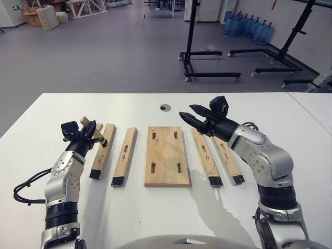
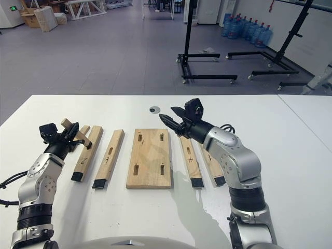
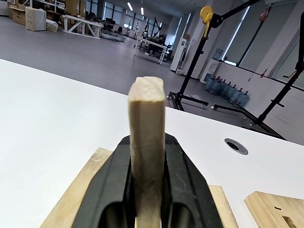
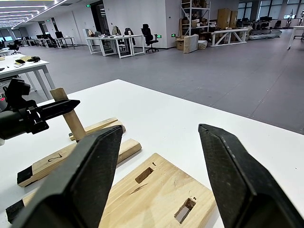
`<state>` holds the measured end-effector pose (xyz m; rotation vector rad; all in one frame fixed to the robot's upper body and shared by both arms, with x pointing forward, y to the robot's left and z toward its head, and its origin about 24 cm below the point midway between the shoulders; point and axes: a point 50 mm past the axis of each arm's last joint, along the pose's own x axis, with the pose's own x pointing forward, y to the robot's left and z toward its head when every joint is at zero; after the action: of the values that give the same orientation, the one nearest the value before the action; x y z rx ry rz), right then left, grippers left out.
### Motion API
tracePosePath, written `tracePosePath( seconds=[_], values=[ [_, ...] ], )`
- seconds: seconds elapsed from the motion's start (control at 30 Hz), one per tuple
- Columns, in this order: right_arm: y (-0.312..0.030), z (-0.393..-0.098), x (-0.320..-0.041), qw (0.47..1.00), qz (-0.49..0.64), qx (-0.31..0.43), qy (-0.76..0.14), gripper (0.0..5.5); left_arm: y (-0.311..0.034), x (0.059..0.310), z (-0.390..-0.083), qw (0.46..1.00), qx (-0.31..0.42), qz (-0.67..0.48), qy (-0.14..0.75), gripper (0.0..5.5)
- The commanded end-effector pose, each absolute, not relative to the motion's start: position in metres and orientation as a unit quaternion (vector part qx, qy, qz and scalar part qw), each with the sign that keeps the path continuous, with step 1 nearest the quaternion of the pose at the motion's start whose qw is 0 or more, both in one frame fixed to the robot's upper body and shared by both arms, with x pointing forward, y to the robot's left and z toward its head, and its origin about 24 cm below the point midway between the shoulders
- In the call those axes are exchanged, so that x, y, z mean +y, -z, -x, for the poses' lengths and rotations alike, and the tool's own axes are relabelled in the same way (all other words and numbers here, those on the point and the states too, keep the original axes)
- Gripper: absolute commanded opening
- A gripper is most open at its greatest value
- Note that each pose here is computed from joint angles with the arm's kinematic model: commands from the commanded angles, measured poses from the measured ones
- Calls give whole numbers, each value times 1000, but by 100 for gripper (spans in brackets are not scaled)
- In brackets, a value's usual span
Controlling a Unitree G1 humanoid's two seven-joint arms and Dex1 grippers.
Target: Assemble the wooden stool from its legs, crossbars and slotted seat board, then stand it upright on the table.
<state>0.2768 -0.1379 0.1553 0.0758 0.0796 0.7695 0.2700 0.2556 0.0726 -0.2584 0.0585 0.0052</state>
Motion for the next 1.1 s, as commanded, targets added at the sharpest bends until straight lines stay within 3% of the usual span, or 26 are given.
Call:
tracePosePath(
  seconds=[0.03, 0.37, 0.87, 1.1],
  values=[
    [-157, -277, -136, 925, -35, 34, -377, 292, -75, 255, -268, 991, 35, 130, -7, 39],
    [-157, -277, -134, 924, -37, 32, -378, 292, -83, 256, -267, 991, 26, 127, -12, 39],
    [-157, -277, -135, 924, -34, 34, -379, 292, -58, 251, -266, 991, 55, 120, -15, 39],
    [-157, -276, -133, 923, -37, 32, -381, 292, -72, 253, -269, 992, 34, 118, -14, 39]
  ],
)
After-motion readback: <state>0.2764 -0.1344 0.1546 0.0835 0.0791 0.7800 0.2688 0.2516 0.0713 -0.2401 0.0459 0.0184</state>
